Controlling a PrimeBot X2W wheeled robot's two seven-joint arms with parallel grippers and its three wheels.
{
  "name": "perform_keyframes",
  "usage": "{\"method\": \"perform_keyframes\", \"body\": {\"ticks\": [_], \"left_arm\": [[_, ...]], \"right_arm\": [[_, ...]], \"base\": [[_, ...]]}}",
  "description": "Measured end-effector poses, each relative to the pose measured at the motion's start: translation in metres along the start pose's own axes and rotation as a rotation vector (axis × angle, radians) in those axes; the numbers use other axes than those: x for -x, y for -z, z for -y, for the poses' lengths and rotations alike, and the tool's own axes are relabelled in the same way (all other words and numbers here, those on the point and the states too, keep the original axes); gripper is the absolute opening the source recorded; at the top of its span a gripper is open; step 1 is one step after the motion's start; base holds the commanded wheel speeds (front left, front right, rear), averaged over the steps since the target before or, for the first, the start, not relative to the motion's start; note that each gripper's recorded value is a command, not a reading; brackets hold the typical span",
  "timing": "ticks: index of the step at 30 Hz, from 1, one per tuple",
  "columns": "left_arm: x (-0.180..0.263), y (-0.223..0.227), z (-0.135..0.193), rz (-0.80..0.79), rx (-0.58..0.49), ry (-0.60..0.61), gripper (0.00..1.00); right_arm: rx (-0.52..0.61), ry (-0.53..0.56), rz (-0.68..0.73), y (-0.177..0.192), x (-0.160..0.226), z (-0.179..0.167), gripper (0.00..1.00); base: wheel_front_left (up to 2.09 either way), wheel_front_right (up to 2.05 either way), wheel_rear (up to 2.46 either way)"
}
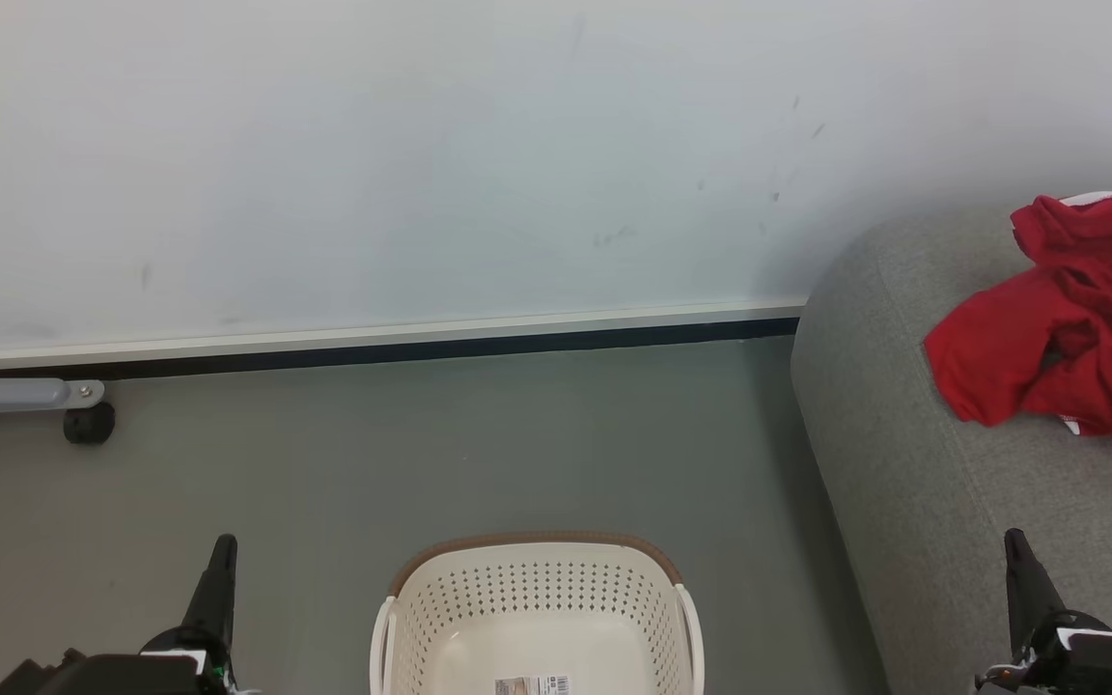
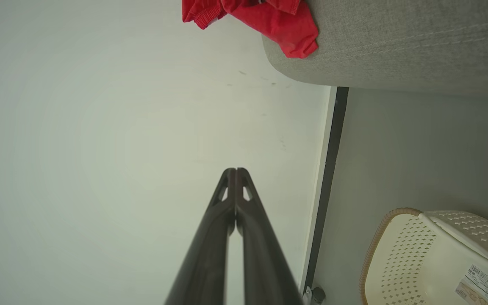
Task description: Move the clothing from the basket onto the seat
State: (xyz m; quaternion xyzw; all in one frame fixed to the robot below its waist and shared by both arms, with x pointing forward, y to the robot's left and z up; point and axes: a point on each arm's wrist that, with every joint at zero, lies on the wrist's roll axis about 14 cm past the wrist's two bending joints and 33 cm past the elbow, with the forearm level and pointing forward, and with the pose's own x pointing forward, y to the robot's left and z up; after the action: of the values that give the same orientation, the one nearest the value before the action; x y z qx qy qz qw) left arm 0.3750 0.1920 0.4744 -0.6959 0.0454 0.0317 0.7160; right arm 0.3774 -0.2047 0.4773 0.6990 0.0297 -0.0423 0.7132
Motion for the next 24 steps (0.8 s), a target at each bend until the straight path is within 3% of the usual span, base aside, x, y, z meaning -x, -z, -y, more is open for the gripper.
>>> {"method": "perform_keyframes", "body": {"ticks": [24], "left_arm": [[-0.0033, 0.0012, 0.0056, -0.004, 0.033, 0.021, 0.00]], "right_arm": [[-0.022, -0.018, 0.001, -0.0007, -0.0031, -0.0052, 0.00]], "base": [[0.00, 0.00, 0.00]]}}
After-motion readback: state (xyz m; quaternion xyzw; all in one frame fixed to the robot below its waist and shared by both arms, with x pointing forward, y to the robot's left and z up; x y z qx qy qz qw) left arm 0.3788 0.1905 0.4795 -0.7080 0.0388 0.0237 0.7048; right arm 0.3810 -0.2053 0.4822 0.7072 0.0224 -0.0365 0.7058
